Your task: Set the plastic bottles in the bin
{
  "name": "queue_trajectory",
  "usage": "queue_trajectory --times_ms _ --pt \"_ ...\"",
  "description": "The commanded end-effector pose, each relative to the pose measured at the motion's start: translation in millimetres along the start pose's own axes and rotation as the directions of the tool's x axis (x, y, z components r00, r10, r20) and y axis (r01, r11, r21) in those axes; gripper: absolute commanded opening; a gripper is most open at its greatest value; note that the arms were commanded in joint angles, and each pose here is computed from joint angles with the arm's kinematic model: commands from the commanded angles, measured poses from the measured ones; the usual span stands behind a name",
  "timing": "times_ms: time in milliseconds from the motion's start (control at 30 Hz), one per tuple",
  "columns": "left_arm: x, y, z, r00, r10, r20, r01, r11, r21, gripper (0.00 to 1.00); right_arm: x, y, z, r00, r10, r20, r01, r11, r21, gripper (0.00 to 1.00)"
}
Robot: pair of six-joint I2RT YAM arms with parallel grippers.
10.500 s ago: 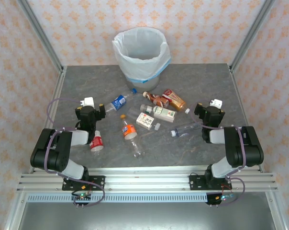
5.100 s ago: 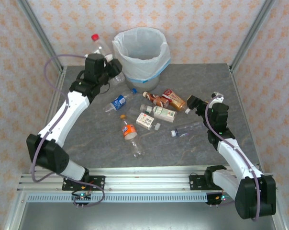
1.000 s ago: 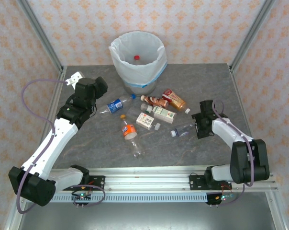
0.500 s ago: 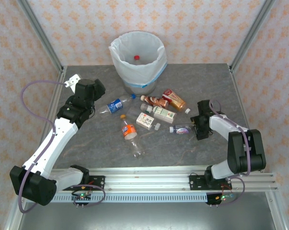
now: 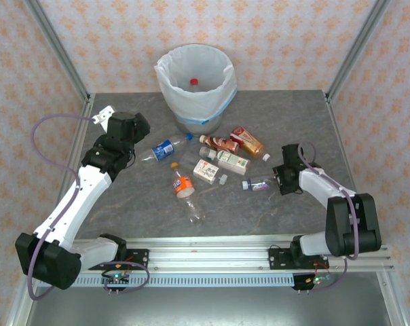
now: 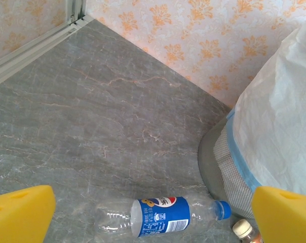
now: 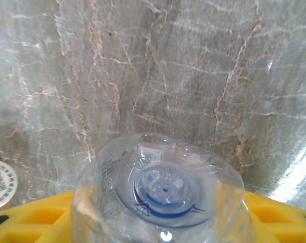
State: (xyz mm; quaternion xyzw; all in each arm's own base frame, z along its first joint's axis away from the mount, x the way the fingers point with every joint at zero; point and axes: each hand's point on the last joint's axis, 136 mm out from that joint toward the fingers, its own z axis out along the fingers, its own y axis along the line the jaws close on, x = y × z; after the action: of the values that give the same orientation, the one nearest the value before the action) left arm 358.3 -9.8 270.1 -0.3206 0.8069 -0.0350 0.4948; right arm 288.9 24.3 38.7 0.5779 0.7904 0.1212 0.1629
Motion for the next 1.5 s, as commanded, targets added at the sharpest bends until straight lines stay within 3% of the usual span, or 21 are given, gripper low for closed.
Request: queue_trajectory --times_ms 0,100,300,467,800,1167,1467 --pt "1 3 3 1.0 -0.007 -0.005 0.007 1.0 -0.013 1.0 -12 6 -9 0.996 -0.04 0.079 0.044 0.998 -0.052 0.56" --pt "3 1 4 1.0 -0.009 -0.013 0.009 1.0 0.001 1.0 -14 11 -16 0.991 -0.084 0.099 0.093 0.991 -0.093 0.51" --pt "9 -7 7 0.999 0.002 -0.04 -0.001 0.999 0.035 1.0 -19 20 -36 0.979 -0.134 0.151 0.16 0.971 -0.177 0.48" --pt "11 -6 11 0.999 -0.002 -0.043 0.003 1.0 0.026 1.0 -14 48 -59 0.972 -0.149 0.181 0.211 0.893 -0.398 0.48" --pt "22 -12 23 0.996 -0.012 -0.087 0.015 0.999 0.03 1.0 2 76 -90 0.951 -0.242 0.192 0.308 0.763 -0.568 0.44" --pt "25 -4 26 0.996 -0.021 -0.089 0.02 1.0 -0.008 1.0 29 164 -156 0.917 -0.282 0.283 0.394 0.513 -0.763 0.44" --pt "26 0 24 0.995 -0.012 -0.097 0.01 1.0 -0.019 1.0 53 234 -190 0.891 -0.339 0.3 0.428 0.414 -0.803 0.43"
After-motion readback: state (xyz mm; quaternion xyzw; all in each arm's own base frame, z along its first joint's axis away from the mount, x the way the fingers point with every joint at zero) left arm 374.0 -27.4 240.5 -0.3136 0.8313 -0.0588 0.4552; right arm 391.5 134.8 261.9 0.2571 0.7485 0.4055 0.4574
